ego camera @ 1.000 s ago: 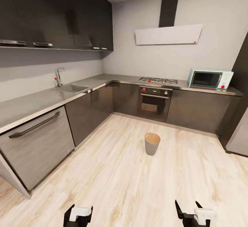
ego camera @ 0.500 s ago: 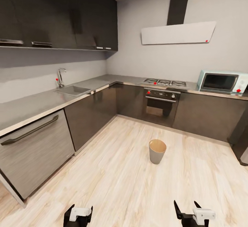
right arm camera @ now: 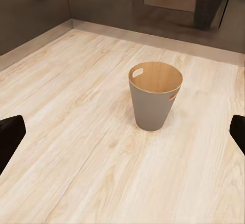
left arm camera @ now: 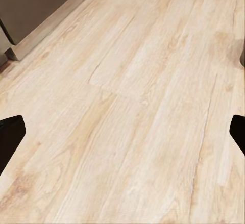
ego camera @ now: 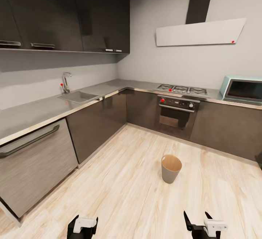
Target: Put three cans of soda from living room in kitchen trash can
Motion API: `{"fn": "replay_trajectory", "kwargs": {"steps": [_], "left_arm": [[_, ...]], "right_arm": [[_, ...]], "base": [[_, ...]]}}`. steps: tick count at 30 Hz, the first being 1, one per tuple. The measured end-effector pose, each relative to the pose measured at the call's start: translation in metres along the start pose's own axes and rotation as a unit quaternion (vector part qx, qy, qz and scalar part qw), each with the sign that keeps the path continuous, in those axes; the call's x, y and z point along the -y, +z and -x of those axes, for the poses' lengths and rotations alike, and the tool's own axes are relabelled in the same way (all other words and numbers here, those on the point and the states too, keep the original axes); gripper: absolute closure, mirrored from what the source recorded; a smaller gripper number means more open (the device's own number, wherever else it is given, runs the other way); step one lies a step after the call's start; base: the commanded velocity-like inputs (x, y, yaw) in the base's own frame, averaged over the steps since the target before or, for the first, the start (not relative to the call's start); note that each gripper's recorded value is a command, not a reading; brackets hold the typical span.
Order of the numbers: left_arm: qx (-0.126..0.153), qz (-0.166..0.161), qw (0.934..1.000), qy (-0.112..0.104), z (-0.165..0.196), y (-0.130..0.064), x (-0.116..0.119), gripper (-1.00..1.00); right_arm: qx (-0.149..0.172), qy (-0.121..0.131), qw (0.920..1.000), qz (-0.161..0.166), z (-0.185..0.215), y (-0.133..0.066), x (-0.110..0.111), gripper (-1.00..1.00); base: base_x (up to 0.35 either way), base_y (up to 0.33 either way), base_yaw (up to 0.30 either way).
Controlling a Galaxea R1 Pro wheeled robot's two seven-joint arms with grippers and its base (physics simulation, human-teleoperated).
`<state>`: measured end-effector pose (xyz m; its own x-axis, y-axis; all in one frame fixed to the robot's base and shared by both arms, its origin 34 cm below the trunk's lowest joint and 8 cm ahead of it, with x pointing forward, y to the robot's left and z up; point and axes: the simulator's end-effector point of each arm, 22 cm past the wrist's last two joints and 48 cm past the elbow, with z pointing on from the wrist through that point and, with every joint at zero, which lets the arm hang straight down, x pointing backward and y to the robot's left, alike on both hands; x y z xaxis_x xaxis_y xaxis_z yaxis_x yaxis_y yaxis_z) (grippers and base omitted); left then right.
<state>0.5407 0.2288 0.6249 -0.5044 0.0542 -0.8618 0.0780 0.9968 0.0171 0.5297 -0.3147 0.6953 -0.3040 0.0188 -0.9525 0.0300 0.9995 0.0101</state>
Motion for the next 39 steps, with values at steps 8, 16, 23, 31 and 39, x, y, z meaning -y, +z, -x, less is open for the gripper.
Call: {"fn": "replay_trajectory", "kwargs": {"steps": [8, 16, 23, 31, 39], "left_arm": [[0.0, 0.0, 1.0, 0.0, 0.0, 0.0, 0.0002, -1.0], [0.0, 0.0, 1.0, 0.0, 0.0, 0.0, 0.0002, -1.0], [0.0, 0.0, 1.0, 0.0, 0.0, 0.0, -0.0002, -1.0], [0.0, 0.0, 1.0, 0.0, 0.0, 0.0, -0.0003, -1.0], [0.0, 0.0, 1.0, 0.0, 0.0, 0.0, -0.0003, -1.0]], "right_arm": [[0.0, 0.0, 1.0, 0.0, 0.0, 0.0, 0.0, -1.0], [0.0, 0.0, 1.0, 0.0, 0.0001, 0.0001, 0.0004, -1.0], [0.0, -0.001, 1.0, -0.001, 0.0001, 0.0, 0.0007, -1.0], [0.0, -0.001, 1.0, -0.001, 0.0002, 0.0001, 0.0009, -1.0], [0.0, 0.0, 1.0, -0.002, 0.0, 0.0, 0.0012, -1.0]], "base": [[0.282, -0.195, 0.05], [0.281, -0.198, 0.005], [0.281, -0.198, 0.001], [0.281, -0.198, 0.0], [0.281, -0.198, 0.0]]}}
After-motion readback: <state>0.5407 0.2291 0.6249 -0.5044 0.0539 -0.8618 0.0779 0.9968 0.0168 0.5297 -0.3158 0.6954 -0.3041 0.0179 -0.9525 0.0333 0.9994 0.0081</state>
